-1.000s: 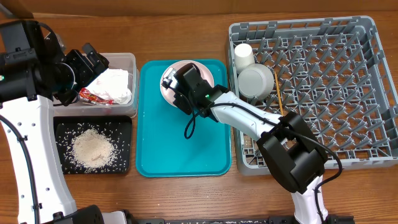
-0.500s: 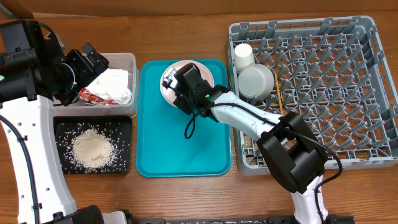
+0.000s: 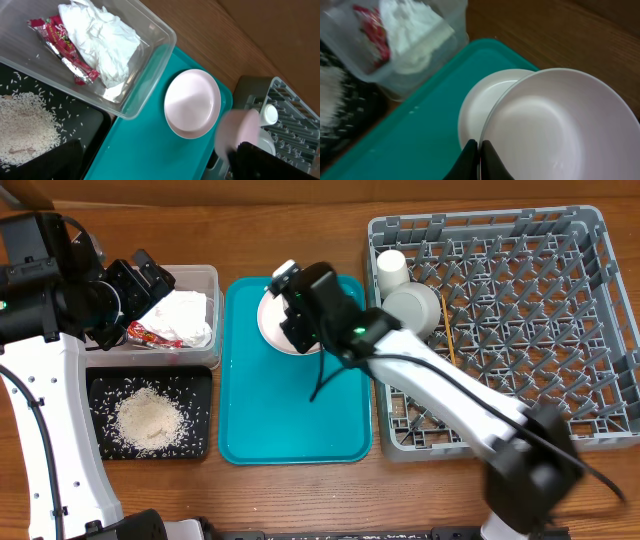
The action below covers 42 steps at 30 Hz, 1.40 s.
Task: Sort waste into correct bins and load items into the dishwasher
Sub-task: 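Grasp the upper pink plate rim with the right gripper and lift, then lower the pink plate into the rack on its edge and release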
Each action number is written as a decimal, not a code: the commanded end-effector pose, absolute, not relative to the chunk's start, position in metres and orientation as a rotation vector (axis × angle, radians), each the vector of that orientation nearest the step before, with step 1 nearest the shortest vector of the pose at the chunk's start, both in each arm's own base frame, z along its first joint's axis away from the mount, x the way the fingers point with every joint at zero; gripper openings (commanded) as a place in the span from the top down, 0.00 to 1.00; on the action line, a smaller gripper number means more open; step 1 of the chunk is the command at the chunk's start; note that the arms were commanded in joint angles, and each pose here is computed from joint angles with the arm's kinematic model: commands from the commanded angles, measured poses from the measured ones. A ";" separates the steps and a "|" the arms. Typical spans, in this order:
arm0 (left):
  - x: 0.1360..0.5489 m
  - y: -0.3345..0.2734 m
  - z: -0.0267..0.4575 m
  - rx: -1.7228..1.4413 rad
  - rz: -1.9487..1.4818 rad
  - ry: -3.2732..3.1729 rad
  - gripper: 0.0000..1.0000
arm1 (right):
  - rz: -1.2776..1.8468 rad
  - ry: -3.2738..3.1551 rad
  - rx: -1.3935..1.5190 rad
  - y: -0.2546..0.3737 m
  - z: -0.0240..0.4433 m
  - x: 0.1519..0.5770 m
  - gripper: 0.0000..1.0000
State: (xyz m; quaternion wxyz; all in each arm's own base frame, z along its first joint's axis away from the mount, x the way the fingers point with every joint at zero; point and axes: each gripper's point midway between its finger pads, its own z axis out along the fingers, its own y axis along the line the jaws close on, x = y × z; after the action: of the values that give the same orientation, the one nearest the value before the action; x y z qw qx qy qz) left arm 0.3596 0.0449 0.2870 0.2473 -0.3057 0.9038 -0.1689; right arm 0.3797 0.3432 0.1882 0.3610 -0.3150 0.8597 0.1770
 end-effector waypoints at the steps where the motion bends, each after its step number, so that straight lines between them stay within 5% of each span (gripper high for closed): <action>1: 0.359 0.043 0.300 -0.808 -0.470 2.432 0.00 | 0.785 2.244 -0.583 0.331 0.258 0.349 0.96; 9: 0.359 0.043 0.300 -0.808 -0.470 2.432 0.00 | 1.503 2.355 -0.399 0.255 0.324 0.292 0.96; 20: 0.359 0.043 0.300 -0.808 -0.470 2.432 0.00 | 1.859 2.284 -0.050 0.165 0.310 0.306 0.96; 42: 0.359 0.043 0.300 -0.808 -0.470 2.432 0.00 | 1.822 2.294 0.490 0.099 0.192 0.323 0.96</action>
State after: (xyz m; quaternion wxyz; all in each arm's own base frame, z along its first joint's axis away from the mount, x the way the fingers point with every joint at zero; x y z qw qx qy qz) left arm 0.3596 0.0448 0.2870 0.2473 -0.3056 0.9038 -0.1691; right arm 0.3224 0.0969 0.2014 0.1030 0.1388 0.7672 0.6176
